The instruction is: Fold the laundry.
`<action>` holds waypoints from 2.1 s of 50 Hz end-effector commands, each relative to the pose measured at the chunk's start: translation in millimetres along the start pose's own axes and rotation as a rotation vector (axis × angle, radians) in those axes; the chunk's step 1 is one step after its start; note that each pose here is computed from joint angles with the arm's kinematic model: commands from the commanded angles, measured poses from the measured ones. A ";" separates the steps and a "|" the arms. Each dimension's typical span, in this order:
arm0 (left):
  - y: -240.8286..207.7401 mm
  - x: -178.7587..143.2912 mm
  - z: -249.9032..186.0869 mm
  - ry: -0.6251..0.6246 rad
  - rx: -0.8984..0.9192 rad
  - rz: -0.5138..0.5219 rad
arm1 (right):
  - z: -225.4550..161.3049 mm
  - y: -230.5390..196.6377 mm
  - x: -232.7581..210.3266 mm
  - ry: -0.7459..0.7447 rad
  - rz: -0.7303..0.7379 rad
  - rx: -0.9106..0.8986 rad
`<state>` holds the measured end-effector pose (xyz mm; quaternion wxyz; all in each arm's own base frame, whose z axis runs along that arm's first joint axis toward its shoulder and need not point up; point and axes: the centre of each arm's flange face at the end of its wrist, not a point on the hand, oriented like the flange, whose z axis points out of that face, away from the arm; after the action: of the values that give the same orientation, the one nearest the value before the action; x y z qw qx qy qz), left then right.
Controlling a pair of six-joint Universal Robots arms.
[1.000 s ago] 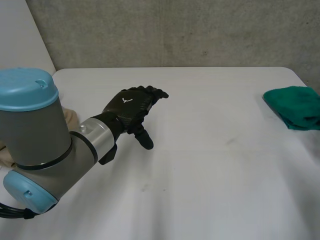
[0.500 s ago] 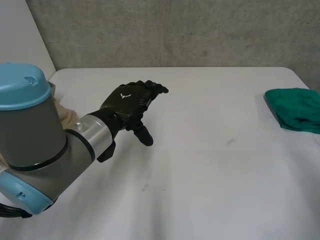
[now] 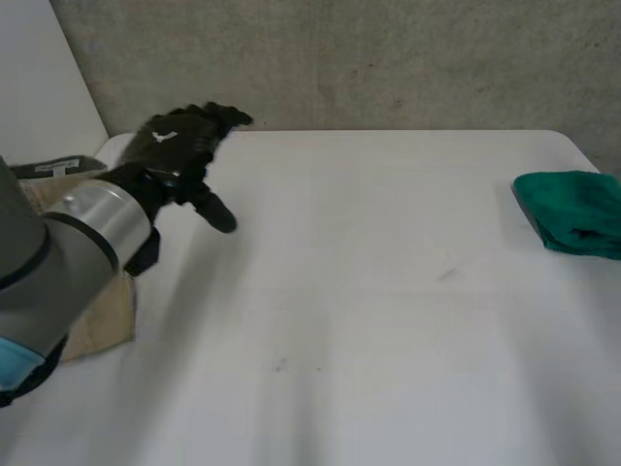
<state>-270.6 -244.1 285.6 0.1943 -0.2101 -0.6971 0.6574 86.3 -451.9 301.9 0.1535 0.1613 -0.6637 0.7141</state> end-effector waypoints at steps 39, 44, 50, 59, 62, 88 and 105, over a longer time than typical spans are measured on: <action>82.8 -150.9 69.2 -0.597 -0.282 0.638 | -236.2 -10.9 -234.9 -0.816 0.078 0.052; 58.4 -50.6 56.4 -0.397 -0.122 0.513 | -218.2 -10.5 -221.2 -0.748 0.089 0.045; 68.6 54.5 23.5 -0.116 -0.076 0.292 | -198.5 -7.3 -206.2 -0.644 0.087 0.021; 93.5 137.0 -27.6 0.212 -0.156 0.231 | -189.9 -6.2 -199.1 -0.596 0.083 0.007; 85.8 135.4 -27.3 0.209 -0.148 0.251 | -189.4 -7.1 -199.0 -0.597 0.082 0.011; 74.9 -29.7 18.3 -0.208 -0.288 0.218 | -210.7 -55.7 -233.5 -0.818 -0.011 -0.106; 88.2 18.3 -95.6 -0.093 -0.429 0.121 | -267.8 -2.7 -208.8 -0.921 -0.204 -0.184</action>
<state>-231.1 -187.8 210.8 0.0596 -0.2251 -0.8174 0.5269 289.2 -203.3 199.4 -0.0862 0.4891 -0.7103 0.4988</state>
